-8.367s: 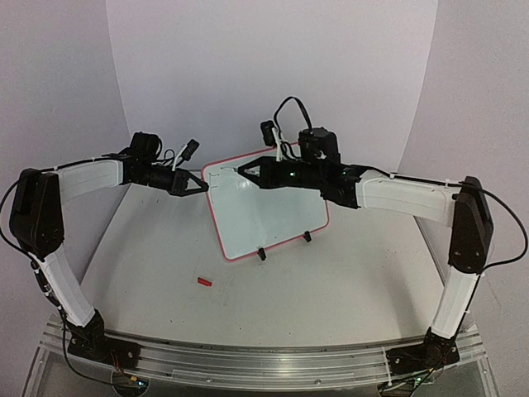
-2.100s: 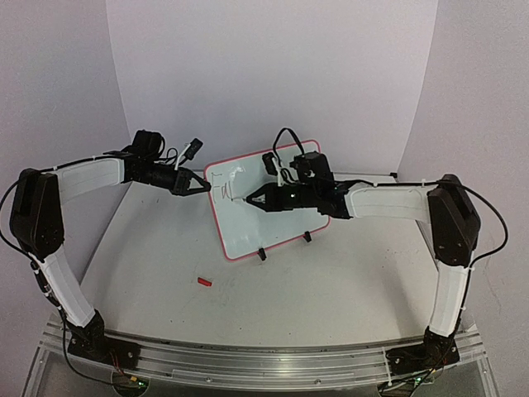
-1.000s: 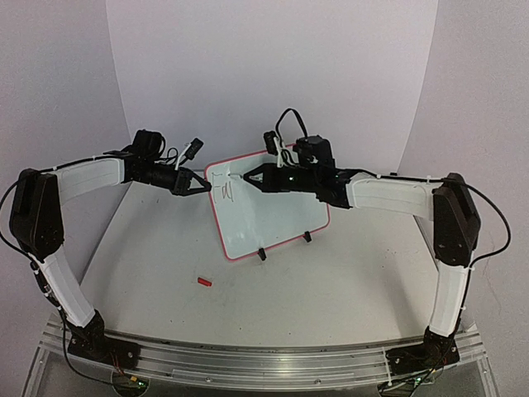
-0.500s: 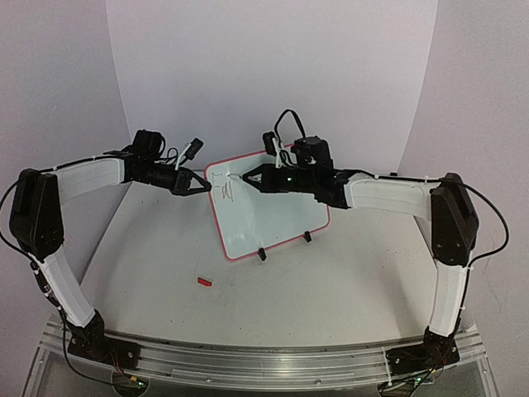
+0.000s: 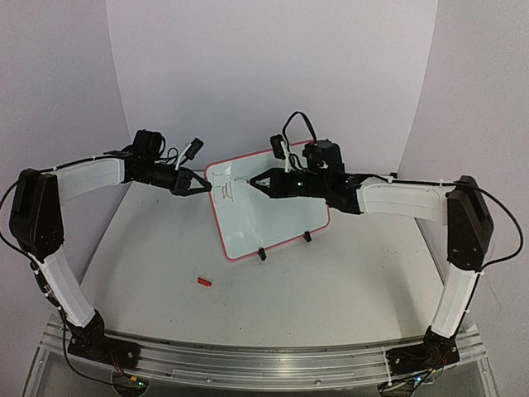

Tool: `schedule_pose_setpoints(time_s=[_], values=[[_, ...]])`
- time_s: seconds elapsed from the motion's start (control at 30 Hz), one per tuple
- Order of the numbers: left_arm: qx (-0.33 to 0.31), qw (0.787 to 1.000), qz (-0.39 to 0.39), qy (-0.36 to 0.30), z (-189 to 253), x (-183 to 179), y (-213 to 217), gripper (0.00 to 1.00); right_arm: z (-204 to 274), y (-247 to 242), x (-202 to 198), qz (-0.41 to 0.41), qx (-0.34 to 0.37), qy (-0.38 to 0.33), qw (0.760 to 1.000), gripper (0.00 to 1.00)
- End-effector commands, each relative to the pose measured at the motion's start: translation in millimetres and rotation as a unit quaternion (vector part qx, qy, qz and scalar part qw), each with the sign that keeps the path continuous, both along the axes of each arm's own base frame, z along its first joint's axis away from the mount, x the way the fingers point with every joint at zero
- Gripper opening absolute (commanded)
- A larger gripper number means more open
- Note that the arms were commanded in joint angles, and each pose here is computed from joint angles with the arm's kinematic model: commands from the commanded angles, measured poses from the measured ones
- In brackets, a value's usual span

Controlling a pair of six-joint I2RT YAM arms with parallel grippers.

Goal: Write a sentence on the whiteboard

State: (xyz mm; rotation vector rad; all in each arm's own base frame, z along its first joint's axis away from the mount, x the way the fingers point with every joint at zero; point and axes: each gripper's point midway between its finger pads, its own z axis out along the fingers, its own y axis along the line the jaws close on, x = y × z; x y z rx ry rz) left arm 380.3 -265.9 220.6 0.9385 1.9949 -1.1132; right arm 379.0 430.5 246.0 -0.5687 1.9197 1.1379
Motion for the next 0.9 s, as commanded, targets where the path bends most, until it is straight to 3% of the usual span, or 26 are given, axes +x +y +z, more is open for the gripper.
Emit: schedule_pose_setpoints(time_s=[0.0, 0.87], values=[[0.002, 1.0, -0.024, -0.014, 13, -14, -9, 0.0, 15, -3, 0, 0.0, 0.006, -0.02, 1.0, 0.0], [0.006, 1.0, -0.023, -0.013, 11, -14, -9, 0.0, -11, 7, 21, -0.024, -0.016, -0.003, 1.0, 0.0]])
